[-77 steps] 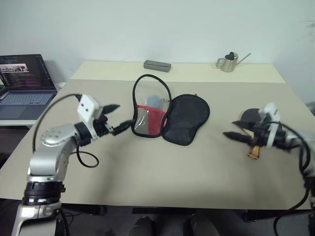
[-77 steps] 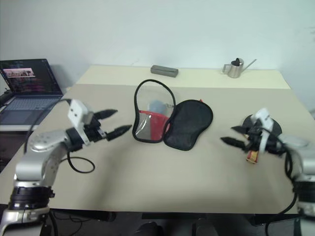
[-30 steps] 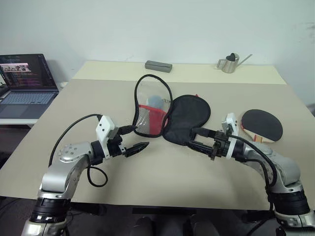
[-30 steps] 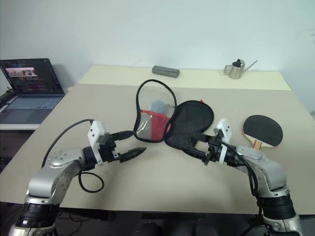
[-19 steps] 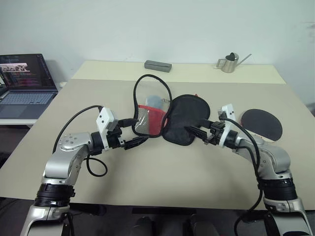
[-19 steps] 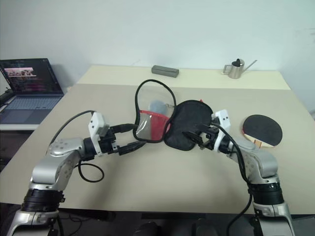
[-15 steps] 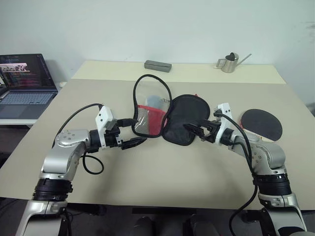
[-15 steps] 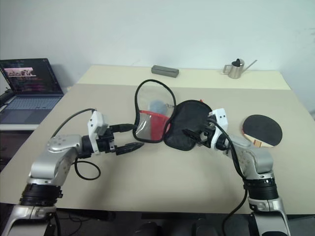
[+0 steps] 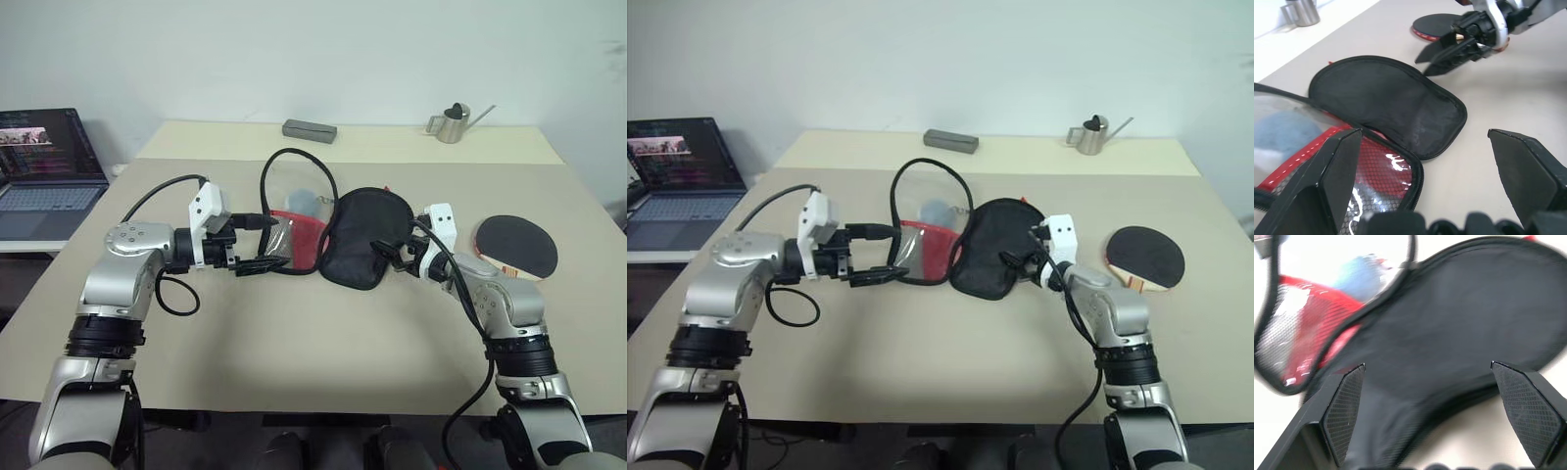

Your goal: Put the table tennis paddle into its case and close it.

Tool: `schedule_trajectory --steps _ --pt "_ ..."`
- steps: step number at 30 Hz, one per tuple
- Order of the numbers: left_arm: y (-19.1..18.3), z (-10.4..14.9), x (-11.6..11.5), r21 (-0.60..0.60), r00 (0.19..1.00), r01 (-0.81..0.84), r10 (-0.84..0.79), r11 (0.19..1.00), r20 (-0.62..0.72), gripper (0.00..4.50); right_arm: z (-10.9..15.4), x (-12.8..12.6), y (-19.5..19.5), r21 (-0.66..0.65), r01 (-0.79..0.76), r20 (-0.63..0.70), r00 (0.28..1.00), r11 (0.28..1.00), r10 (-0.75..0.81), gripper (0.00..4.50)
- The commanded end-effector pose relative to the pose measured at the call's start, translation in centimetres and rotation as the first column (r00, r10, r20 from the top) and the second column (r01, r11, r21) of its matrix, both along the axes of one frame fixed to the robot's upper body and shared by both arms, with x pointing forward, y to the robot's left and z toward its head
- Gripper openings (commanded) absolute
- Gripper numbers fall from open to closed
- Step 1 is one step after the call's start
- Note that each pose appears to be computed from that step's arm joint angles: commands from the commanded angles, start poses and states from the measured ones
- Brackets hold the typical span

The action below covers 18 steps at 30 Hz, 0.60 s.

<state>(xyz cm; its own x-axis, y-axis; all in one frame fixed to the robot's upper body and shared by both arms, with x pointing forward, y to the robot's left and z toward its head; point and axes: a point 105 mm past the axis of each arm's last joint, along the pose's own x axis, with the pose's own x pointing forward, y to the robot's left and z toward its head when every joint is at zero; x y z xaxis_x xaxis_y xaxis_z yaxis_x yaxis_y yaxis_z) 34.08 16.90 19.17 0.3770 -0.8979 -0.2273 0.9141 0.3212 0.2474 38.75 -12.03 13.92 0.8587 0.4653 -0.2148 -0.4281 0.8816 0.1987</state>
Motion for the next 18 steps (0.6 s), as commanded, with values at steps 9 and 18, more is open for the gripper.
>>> schedule_trajectory --steps 9,18 --pt "-0.4 1.4 0.4 0.016 0.998 0.017 -0.018 1.0 0.056 4.47 0.7 0.3 -0.3 0.078 0.058 -0.046 0.997 0.995 -0.055 4.5" --pt "-0.4 1.4 0.6 0.022 0.998 0.013 -0.015 1.0 0.061 4.47 -0.3 1.1 0.0 0.167 0.102 -0.183 0.98 0.981 -0.071 4.5"
